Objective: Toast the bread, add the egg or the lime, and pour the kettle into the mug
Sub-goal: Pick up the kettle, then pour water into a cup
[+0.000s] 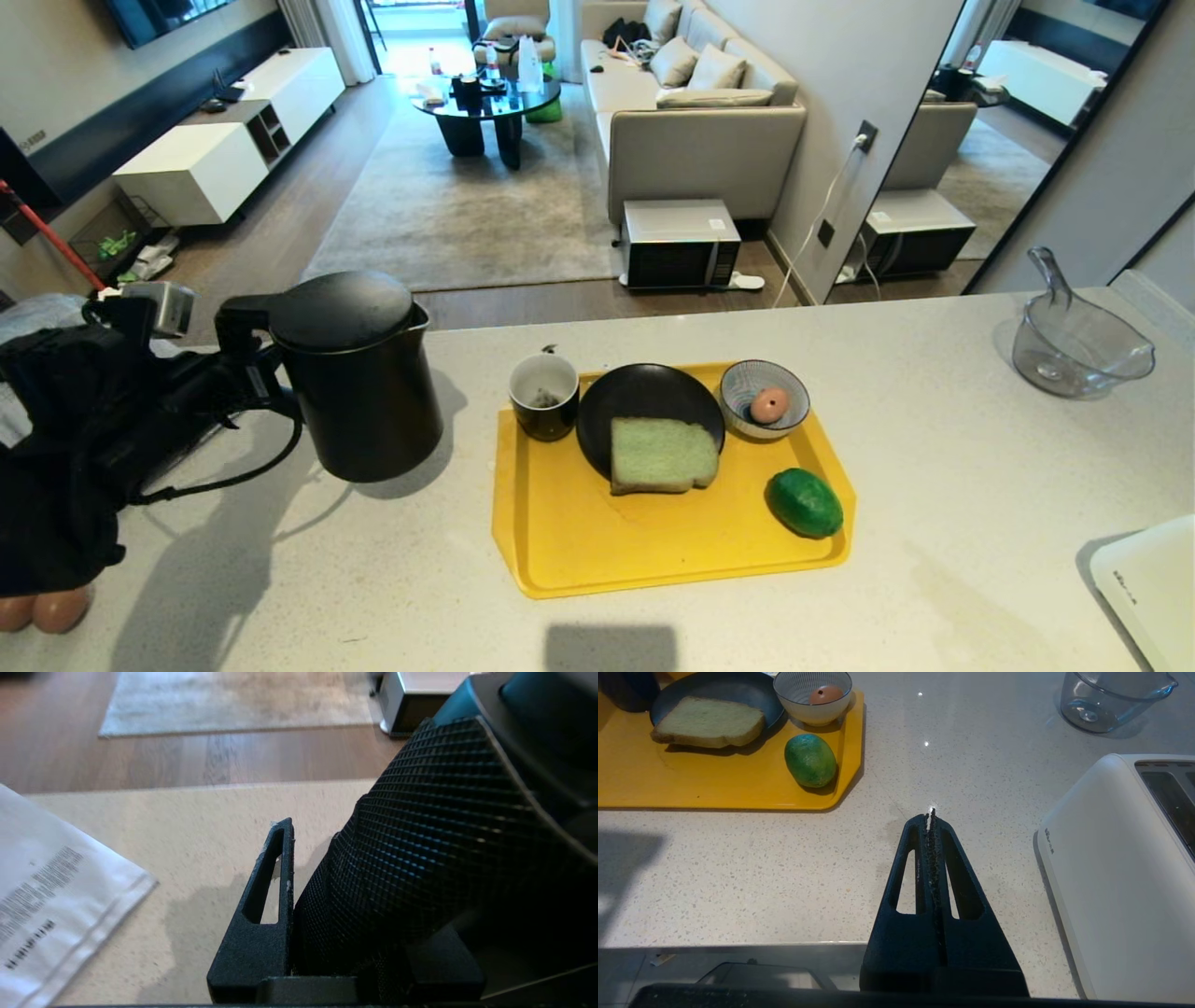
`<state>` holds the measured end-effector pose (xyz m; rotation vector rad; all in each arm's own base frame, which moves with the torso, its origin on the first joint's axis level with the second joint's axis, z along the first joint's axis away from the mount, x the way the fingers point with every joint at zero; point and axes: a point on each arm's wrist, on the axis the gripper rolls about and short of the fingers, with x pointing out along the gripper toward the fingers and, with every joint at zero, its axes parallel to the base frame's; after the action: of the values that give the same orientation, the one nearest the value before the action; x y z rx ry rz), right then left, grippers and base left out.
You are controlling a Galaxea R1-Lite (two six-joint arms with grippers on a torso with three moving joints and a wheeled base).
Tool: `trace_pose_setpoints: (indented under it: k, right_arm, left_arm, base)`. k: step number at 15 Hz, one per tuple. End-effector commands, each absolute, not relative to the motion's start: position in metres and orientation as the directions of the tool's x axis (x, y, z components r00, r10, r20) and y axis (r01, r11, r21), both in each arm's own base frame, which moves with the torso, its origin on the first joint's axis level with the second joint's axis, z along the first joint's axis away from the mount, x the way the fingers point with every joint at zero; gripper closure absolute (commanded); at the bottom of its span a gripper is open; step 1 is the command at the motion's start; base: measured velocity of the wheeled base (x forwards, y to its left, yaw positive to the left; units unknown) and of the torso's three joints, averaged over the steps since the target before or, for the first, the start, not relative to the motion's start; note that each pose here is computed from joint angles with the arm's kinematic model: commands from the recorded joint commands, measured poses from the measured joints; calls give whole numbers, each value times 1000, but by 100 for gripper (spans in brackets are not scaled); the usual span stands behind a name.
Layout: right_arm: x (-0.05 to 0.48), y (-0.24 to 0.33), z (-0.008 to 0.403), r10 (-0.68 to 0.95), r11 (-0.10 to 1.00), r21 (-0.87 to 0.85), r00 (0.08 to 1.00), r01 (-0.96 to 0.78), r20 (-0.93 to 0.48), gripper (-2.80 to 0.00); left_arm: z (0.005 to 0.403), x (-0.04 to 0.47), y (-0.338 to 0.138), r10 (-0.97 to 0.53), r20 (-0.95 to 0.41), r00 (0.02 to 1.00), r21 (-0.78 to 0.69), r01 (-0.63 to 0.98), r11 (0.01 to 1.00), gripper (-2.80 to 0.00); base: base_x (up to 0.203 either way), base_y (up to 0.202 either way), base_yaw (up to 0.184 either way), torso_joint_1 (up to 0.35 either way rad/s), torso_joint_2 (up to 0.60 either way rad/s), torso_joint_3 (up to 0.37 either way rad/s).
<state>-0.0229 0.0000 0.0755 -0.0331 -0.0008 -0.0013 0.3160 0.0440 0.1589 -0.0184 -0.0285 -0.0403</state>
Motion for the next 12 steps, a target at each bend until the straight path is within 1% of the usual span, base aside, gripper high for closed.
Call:
trace_pose_setpoints:
  k: [1,8,12]
  right_arm:
    - [-23,0,75,-2,999,-34,1000,2,0,0]
    - [-23,0,75,-2,999,-34,1000,2,0,0]
    - [-23,0,75,-2,999,-34,1000,2,0,0]
  left_arm:
    - [182,302,43,-35,105,994,-4,36,999,0]
    - [213,272,41,-25,209,978,11,24,1000,0]
    - [218,268,41,-1,226,974,6,0,1000,0]
  base:
    - [0,0,0,0,0,0]
    - [0,0,0,0,0,0]
    - [0,0,0,0,0,0]
